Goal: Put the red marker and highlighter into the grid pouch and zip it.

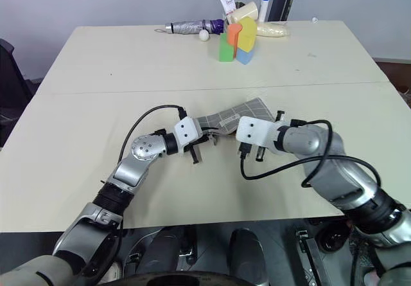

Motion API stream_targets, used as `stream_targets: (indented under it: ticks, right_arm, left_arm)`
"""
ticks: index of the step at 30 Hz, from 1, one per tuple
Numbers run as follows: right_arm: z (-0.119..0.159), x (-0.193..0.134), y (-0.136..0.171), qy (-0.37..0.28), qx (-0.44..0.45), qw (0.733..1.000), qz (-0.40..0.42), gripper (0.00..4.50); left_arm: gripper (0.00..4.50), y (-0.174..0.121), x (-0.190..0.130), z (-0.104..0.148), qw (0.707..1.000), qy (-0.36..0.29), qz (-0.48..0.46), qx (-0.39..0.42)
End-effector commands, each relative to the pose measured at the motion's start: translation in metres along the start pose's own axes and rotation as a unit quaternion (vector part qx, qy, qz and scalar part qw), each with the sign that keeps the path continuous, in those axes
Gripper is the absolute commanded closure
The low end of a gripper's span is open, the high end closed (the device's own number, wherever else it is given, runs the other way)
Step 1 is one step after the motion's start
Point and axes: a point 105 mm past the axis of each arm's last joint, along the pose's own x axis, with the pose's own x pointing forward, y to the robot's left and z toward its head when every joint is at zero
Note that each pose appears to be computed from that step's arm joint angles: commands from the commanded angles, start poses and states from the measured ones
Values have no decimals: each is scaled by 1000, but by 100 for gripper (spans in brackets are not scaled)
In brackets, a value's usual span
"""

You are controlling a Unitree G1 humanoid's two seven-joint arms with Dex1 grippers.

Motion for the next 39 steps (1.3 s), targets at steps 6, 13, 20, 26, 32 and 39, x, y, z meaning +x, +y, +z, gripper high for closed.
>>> stream_targets:
  ticks: [6, 13, 20, 26, 32, 39]
  right_arm:
    - [15, -16, -16, -32, -36, 999, -20, 167]
    - [27, -62, -45, -98, 18, 994, -52, 11]
    - [35, -86, -43, -175, 153, 972, -28, 11]
    - [34, -47, -15, -191, 278, 941, -22, 11]
    - [40, -6, -15, -206, 408, 888, -43, 11]
    - [44, 13, -9, -198, 441, 875, -29, 149]
  left_arm:
    - [450, -4, 0, 14, 1000, -19, -7, -2]
    - [450, 11, 0, 18, 997, -30, 32, -62]
    - [450, 29, 8, 30, 986, -51, 64, -147]
    - [450, 36, 17, 39, 976, -57, 74, -198]
    - [450, 35, 22, 46, 972, -63, 80, -212]
    - [450, 37, 21, 47, 971, -63, 88, -212]
